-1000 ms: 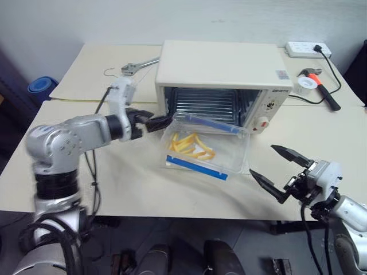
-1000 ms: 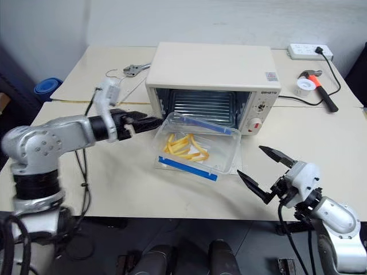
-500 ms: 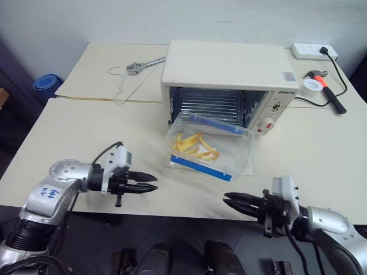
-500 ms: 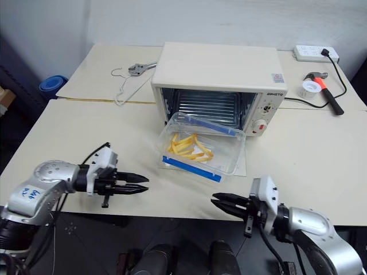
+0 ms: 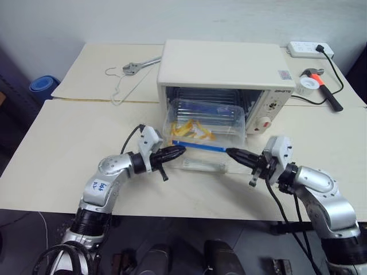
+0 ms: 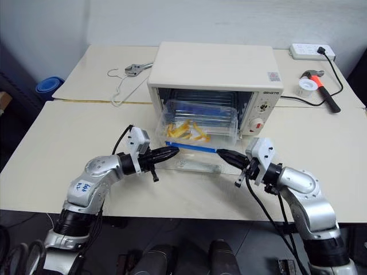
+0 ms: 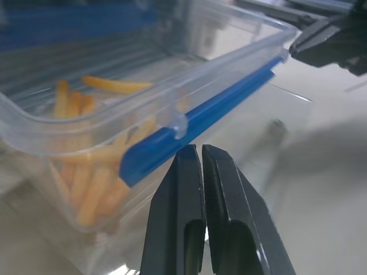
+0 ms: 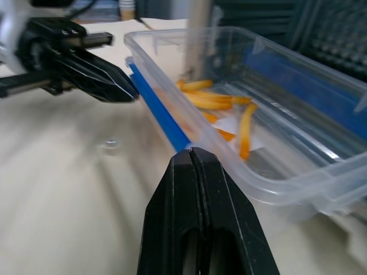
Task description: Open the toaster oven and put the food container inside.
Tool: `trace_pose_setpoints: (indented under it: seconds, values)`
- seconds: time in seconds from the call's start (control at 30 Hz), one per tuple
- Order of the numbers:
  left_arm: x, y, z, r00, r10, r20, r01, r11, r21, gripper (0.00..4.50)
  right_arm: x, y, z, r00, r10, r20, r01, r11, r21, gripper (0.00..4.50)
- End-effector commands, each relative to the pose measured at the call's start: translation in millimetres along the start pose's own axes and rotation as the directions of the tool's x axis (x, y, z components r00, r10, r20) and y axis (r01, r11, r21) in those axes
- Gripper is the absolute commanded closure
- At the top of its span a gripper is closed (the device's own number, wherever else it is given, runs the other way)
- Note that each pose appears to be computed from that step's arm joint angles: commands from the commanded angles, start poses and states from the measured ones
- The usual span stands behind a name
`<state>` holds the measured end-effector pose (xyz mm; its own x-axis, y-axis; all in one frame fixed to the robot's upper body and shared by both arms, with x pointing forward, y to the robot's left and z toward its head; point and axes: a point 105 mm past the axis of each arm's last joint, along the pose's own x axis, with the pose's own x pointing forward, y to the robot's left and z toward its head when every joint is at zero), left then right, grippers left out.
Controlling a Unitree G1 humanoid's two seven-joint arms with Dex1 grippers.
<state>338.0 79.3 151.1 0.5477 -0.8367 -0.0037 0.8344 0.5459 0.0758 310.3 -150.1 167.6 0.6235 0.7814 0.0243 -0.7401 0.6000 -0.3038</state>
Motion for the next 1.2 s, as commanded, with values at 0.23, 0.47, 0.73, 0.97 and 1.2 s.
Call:
trace_pose_setpoints:
  seconds: [0.23,0.47,0.73,0.97,1.2]
  values:
    - [25,40,30,0.966,0.210,0.150,-0.221,0.973,0.062,4.32,34,-48,-3,0.961,-0.262,0.088,0.270,0.957,-0.107,4.50]
    - [13,29,17,0.984,0.143,0.103,-0.150,0.986,0.069,4.32,34,-37,6,0.976,-0.175,0.133,0.187,0.979,-0.086,4.50]
    - [-85,6,14,0.993,-0.105,-0.045,0.108,0.992,0.064,3.19,-56,-40,5,1.000,-0.010,-0.023,0.009,0.999,-0.034,4.50]
    - [-137,-19,18,0.939,-0.324,-0.118,0.341,0.920,0.191,1.21,-94,-59,-60,0.967,-0.046,-0.249,0.051,0.999,0.017,4.50]
    - [-140,-39,30,0.868,-0.490,-0.083,0.497,0.854,0.152,0.05,-58,-37,-71,0.985,0.087,-0.147,-0.078,0.994,0.070,4.50]
